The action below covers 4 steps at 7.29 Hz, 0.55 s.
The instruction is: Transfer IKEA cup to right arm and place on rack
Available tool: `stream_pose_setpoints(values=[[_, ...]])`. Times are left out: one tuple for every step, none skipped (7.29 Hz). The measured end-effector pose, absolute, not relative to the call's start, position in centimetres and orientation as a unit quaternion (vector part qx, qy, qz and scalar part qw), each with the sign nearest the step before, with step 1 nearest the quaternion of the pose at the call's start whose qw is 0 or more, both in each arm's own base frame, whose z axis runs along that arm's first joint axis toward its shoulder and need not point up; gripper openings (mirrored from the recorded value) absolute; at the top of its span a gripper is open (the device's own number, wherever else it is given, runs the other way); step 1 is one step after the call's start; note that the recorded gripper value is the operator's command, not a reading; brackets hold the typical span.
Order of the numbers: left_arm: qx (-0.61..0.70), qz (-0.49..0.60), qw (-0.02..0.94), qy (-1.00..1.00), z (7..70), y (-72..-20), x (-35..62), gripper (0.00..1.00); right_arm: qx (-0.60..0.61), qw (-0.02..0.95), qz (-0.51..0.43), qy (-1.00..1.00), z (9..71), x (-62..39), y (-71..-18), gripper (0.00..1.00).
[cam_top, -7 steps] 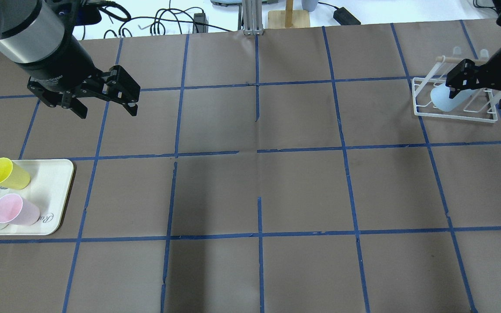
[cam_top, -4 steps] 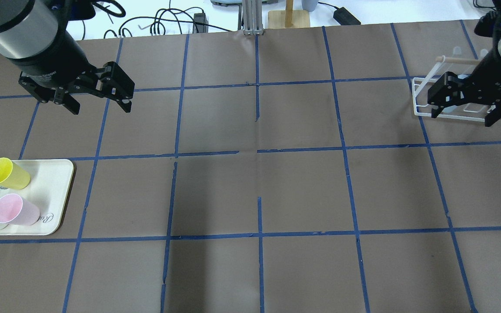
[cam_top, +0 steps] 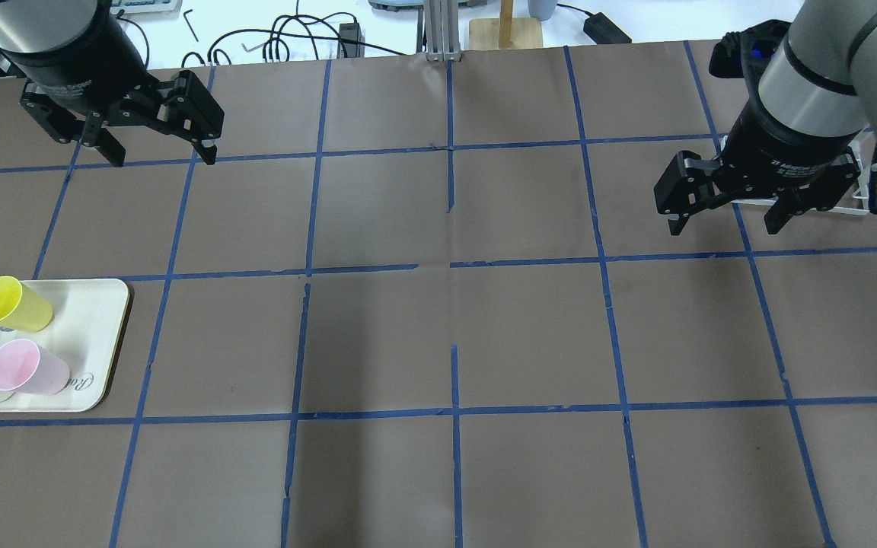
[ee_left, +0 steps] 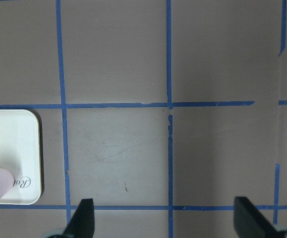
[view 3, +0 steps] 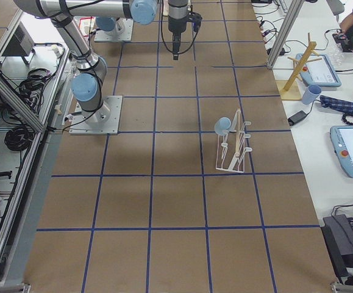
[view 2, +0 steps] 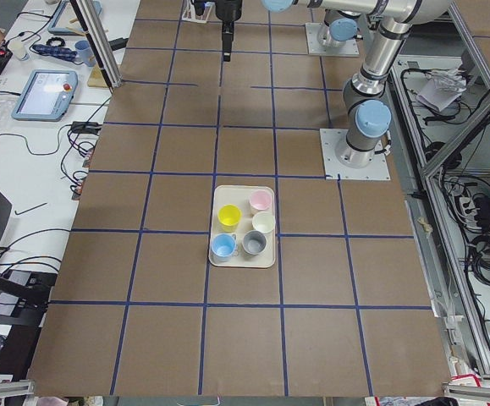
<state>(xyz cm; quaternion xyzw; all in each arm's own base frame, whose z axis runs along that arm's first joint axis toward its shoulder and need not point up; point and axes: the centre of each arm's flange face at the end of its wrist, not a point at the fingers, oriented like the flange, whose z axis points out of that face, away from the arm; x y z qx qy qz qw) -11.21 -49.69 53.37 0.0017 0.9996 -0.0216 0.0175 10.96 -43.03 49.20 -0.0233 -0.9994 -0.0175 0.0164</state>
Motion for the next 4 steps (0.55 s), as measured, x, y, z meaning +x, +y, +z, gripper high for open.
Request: stream_pose_setpoints(values=[[0.004,-0.017,0.017,1.000,53.02,-49.76,-11.44,1.00,-0.020,-0.001,-0.025,-0.999,50.43,11.62,-42.66,1.00],[0.006,-0.015,0.016,1.000,52.89,-49.67,-11.57,1.00,-0.017,-0.016,-0.032,-0.999,51.03,12.03,-42.32,1.00],[0.007,-0.015,0.016,1.000,52.88,-49.60,-11.62,1.00,-0.013,-0.016,-0.040,-0.999,50.99,12.06,-42.14,1.00],[0.007,-0.014,0.016,1.000,52.86,-49.59,-11.65,1.00,-0.013,-0.007,-0.045,-0.999,50.80,11.90,-42.16,1.00]])
